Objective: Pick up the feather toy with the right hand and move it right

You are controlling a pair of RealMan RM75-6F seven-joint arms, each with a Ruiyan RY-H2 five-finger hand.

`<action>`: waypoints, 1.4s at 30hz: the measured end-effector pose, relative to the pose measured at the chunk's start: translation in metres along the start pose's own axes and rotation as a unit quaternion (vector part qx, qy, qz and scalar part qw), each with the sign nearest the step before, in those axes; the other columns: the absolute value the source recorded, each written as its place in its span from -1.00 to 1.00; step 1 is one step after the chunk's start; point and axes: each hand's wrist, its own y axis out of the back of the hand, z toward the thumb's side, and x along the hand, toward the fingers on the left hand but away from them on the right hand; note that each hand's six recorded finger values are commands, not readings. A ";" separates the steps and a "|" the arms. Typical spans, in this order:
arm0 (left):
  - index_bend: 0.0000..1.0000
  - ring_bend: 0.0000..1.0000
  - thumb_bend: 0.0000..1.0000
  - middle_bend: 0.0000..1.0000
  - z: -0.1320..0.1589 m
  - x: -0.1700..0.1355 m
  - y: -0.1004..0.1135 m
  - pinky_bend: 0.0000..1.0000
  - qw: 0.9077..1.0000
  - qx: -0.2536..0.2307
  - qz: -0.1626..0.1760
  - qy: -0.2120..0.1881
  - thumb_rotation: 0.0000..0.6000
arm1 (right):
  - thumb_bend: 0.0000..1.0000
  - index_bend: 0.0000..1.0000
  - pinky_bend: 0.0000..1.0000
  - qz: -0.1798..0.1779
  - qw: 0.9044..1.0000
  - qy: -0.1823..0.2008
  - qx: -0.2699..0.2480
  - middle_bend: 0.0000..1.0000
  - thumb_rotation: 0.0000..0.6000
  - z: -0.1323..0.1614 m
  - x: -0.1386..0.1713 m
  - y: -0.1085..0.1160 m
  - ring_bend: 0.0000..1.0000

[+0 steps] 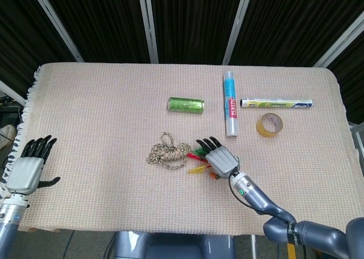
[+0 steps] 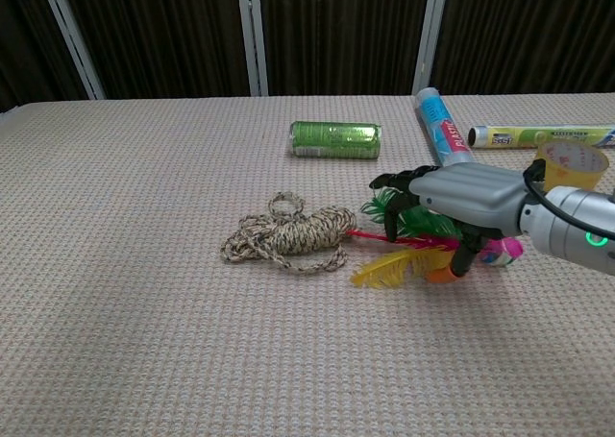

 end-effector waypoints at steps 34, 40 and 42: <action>-1.00 -1.00 -0.70 -1.00 0.004 -0.005 -0.004 -1.00 1.000 0.004 -0.007 -0.006 1.00 | -0.32 0.12 -1.00 -0.092 0.988 -0.111 0.051 -0.83 1.00 -0.105 0.050 0.080 -1.00; -1.00 -1.00 -0.69 -1.00 0.012 -0.004 -0.006 -1.00 1.000 -0.008 -0.005 -0.019 1.00 | -0.33 -0.12 -1.00 -0.094 0.984 -0.143 0.037 -0.93 1.00 -0.132 0.077 0.087 -1.00; -1.00 -1.00 -0.70 -1.00 0.016 -0.004 -0.008 -1.00 1.000 -0.009 -0.005 -0.027 1.00 | -0.33 -0.19 -1.00 -0.102 0.984 -0.143 0.035 -0.96 1.00 -0.132 0.086 0.089 -1.00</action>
